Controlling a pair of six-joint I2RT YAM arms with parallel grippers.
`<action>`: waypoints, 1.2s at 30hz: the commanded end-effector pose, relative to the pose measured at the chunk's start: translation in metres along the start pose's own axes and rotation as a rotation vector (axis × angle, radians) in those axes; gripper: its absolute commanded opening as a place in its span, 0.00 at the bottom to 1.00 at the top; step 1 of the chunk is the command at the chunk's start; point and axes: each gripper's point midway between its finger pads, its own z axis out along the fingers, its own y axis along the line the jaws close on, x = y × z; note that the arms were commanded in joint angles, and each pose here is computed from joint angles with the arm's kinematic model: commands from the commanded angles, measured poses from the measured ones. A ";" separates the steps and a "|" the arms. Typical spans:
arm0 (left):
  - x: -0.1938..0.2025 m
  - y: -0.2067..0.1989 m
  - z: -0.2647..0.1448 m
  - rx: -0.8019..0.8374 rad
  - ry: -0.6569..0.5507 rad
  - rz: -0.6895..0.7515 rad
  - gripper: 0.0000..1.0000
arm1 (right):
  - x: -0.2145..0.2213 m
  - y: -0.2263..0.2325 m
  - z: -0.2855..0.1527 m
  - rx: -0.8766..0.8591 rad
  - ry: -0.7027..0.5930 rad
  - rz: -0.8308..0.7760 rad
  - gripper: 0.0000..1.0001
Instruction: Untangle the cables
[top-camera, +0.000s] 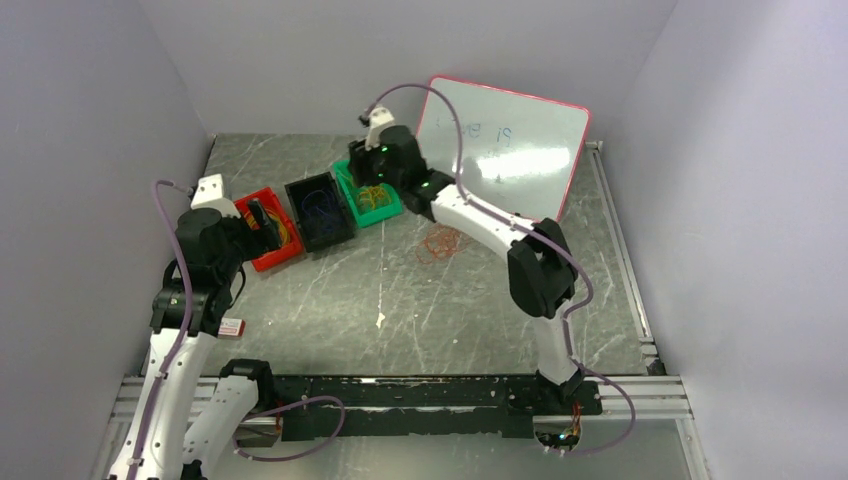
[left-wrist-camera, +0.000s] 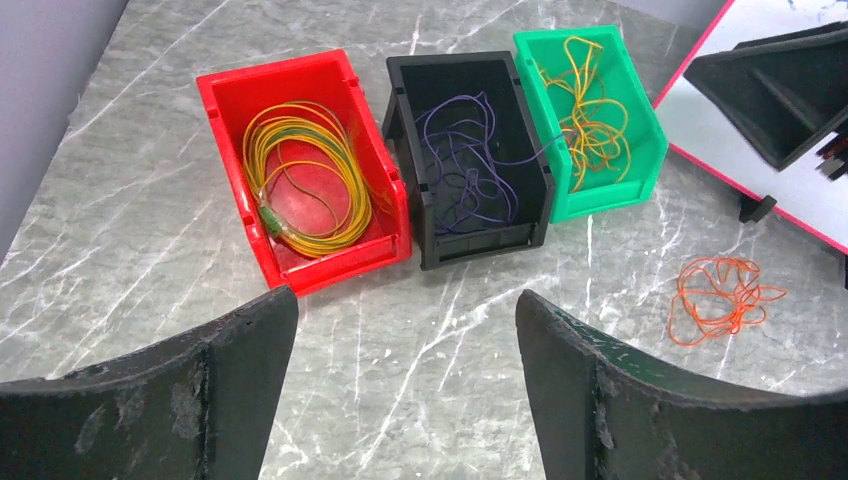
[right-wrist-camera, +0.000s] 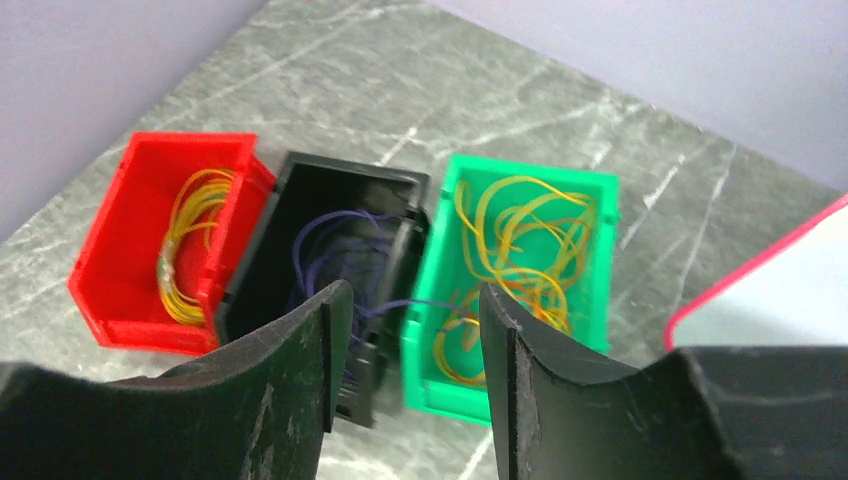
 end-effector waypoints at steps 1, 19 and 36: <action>-0.001 -0.009 0.001 0.049 -0.008 -0.012 0.84 | 0.032 -0.011 -0.013 -0.198 0.146 0.096 0.53; 0.003 -0.016 0.003 0.079 0.028 -0.005 0.84 | 0.088 -0.032 0.017 -0.246 0.104 -0.230 0.34; 0.005 -0.013 0.003 0.066 0.040 0.010 0.84 | 0.110 -0.029 0.048 -0.228 0.108 -0.212 0.29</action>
